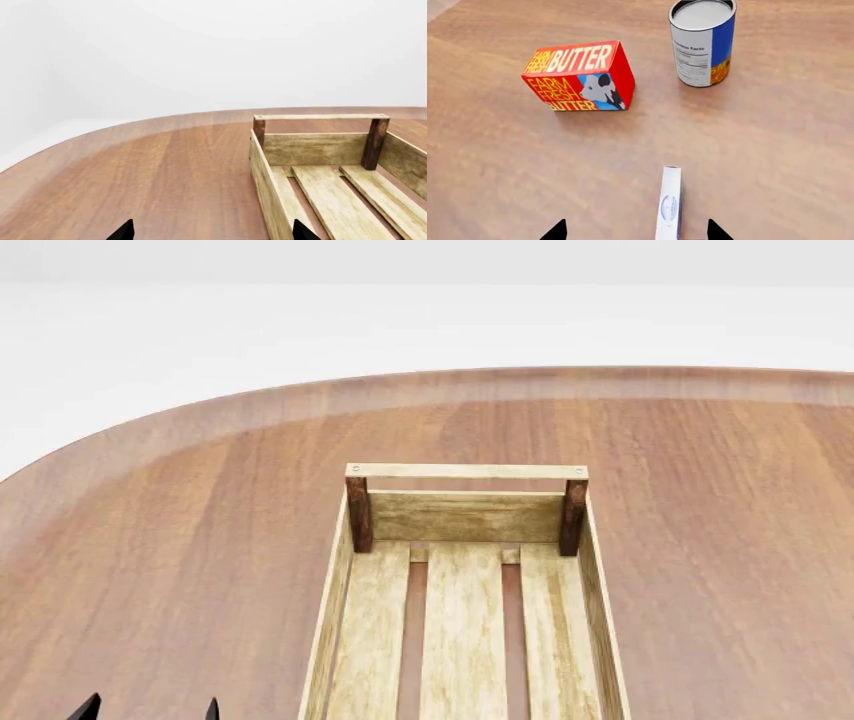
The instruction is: Pick up the cream cheese and put it in the tray.
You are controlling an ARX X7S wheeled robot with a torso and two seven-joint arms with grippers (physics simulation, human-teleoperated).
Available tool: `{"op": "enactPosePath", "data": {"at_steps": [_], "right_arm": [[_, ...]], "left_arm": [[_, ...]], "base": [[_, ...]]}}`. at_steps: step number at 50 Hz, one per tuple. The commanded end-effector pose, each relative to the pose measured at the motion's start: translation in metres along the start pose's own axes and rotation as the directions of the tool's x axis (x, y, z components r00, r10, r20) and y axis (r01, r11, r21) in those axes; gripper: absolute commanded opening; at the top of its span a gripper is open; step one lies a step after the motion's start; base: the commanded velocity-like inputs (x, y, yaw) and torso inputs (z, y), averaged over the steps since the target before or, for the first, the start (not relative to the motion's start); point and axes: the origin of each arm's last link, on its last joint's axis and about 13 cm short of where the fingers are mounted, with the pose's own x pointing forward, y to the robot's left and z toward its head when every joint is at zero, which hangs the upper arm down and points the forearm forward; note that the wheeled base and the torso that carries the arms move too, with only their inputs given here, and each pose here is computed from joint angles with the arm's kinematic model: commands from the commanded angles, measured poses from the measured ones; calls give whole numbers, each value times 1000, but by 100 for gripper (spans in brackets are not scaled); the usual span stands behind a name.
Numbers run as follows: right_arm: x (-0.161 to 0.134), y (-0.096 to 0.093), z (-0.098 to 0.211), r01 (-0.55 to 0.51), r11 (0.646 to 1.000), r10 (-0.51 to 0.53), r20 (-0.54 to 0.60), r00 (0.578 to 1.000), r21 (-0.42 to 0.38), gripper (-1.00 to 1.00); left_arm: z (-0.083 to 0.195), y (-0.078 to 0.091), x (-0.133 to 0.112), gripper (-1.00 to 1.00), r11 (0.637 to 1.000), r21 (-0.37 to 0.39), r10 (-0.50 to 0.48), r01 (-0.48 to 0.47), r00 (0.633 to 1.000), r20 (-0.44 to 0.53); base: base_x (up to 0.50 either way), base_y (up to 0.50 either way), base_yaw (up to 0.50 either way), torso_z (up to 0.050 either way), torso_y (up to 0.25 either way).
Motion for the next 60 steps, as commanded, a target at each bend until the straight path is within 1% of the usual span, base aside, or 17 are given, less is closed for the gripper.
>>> {"op": "enactPosePath", "data": {"at_steps": [1, 12, 20, 24, 29, 30, 39, 46, 52, 56, 60], "right_arm": [[12, -3, -5, 32, 999, -32, -21, 999, 1, 100], [26, -2, -11, 61, 998, -61, -46, 997, 0, 100], [32, 3, -16, 61, 998, -61, -65, 996, -2, 100], [37, 4, -21, 59, 998, -57, -79, 995, 19, 100], [38, 5, -24, 62, 998, -60, -85, 995, 27, 100], [39, 4, -25, 65, 997, -61, -87, 994, 41, 100], [45, 3, -24, 84, 996, -79, -96, 992, 43, 100], [47, 0, -26, 90, 995, -85, -98, 991, 44, 100], [41, 1, -28, 76, 996, -72, -92, 993, 38, 100], [41, -1, -30, 84, 995, -79, -101, 992, 52, 100], [41, 2, -32, 83, 995, -77, -111, 991, 52, 100]], "left_arm": [[0, 0, 0, 100, 1000, 0, 0, 0, 1000, -1], [0, 0, 1, 100, 1000, -1, 2, -2, 1000, -3], [0, 0, 0, 100, 1000, -2, 1, -1, 1000, -3], [0, 0, 0, 100, 1000, -1, 2, -2, 1000, -4], [0, 0, 0, 100, 1000, -1, 2, -2, 1000, -4], [0, 0, 0, 100, 1000, -1, 3, -3, 1000, -4], [-1, 0, 1, 100, 1000, -1, 4, -4, 1000, -5], [0, 1, 1, 100, 1000, -3, 3, -3, 1000, -6], [0, 0, 1, 100, 1000, -3, 2, -2, 1000, -6], [0, 1, 1, 100, 1000, -4, 5, -5, 1000, -4], [0, 0, 1, 100, 1000, -5, 5, -5, 1000, -6]], "base": [[0, 0, 0, 0, 0], [0, 0, 0, 0, 0], [0, 0, 0, 0, 0], [0, 0, 0, 0, 0], [0, 0, 0, 0, 0], [0, 0, 0, 0, 0], [0, 0, 0, 0, 0], [0, 0, 0, 0, 0], [0, 0, 0, 0, 0], [0, 0, 0, 0, 0], [0, 0, 0, 0, 0]]}}
